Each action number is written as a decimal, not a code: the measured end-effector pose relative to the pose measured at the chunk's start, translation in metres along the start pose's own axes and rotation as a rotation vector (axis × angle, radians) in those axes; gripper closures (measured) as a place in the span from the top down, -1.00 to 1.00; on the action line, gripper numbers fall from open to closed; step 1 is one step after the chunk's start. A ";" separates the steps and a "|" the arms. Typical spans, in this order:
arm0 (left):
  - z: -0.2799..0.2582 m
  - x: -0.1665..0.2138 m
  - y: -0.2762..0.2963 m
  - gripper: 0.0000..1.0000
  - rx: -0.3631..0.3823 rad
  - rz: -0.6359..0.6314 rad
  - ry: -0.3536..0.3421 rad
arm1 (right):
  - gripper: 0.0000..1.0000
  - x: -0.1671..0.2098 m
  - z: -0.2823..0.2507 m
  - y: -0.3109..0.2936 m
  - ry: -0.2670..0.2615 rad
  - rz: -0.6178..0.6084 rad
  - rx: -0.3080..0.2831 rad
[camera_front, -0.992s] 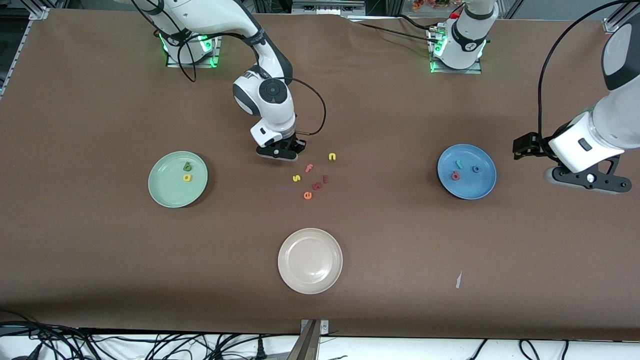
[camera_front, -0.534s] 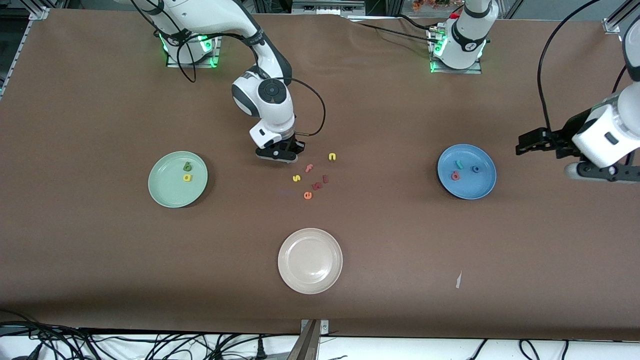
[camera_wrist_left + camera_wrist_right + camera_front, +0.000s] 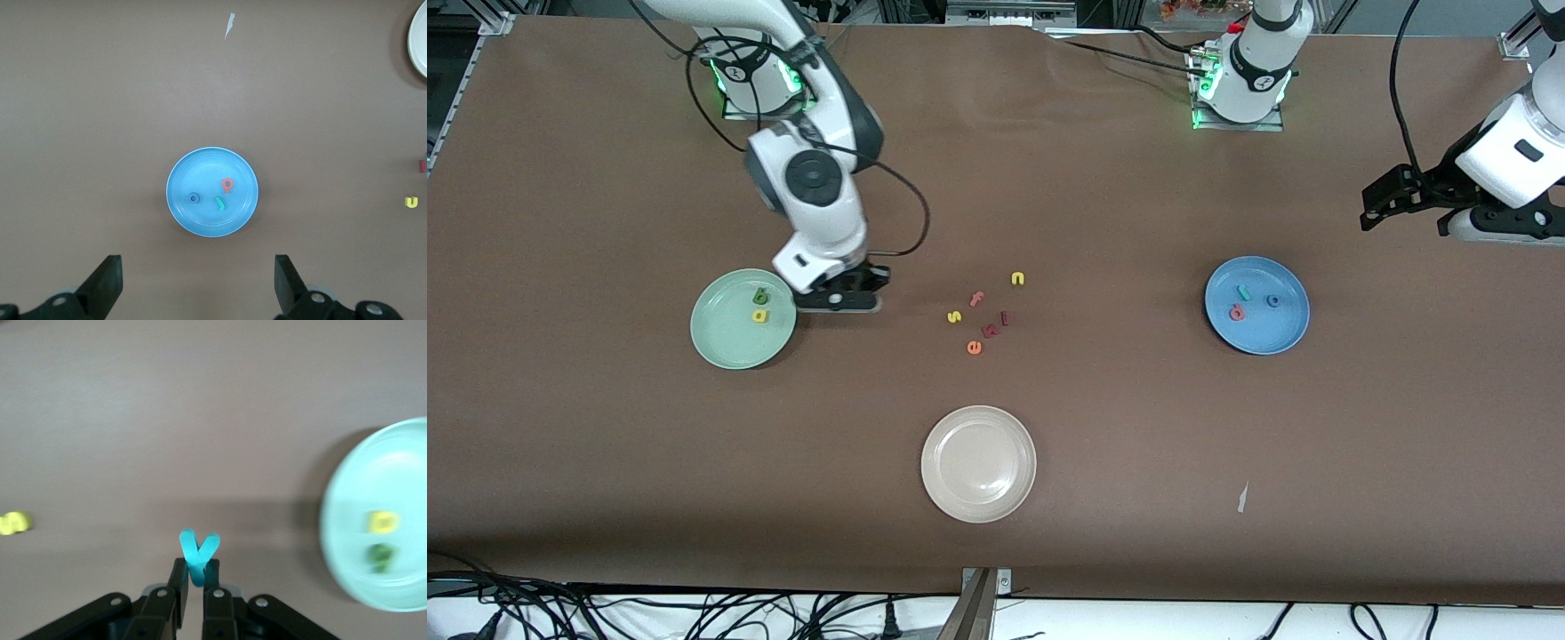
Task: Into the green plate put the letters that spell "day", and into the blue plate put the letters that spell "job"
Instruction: 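Drop the cyan y on the green plate with the right gripper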
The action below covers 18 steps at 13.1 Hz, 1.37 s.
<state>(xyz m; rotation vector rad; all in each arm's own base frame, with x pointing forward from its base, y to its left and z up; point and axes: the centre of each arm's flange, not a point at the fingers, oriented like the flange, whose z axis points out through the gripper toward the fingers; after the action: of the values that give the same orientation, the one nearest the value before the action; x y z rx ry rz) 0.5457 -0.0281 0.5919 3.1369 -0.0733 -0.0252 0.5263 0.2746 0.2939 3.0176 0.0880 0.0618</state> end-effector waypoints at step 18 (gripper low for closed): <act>0.003 0.002 0.007 1.00 0.005 0.013 0.001 | 1.00 0.017 -0.082 0.188 -0.041 -0.157 0.034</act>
<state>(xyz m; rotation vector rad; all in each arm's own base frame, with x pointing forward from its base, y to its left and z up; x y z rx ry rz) 0.5470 -0.0347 0.5891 3.1412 -0.0937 -0.0237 0.5497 0.0989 0.3988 3.0316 0.3251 -0.0159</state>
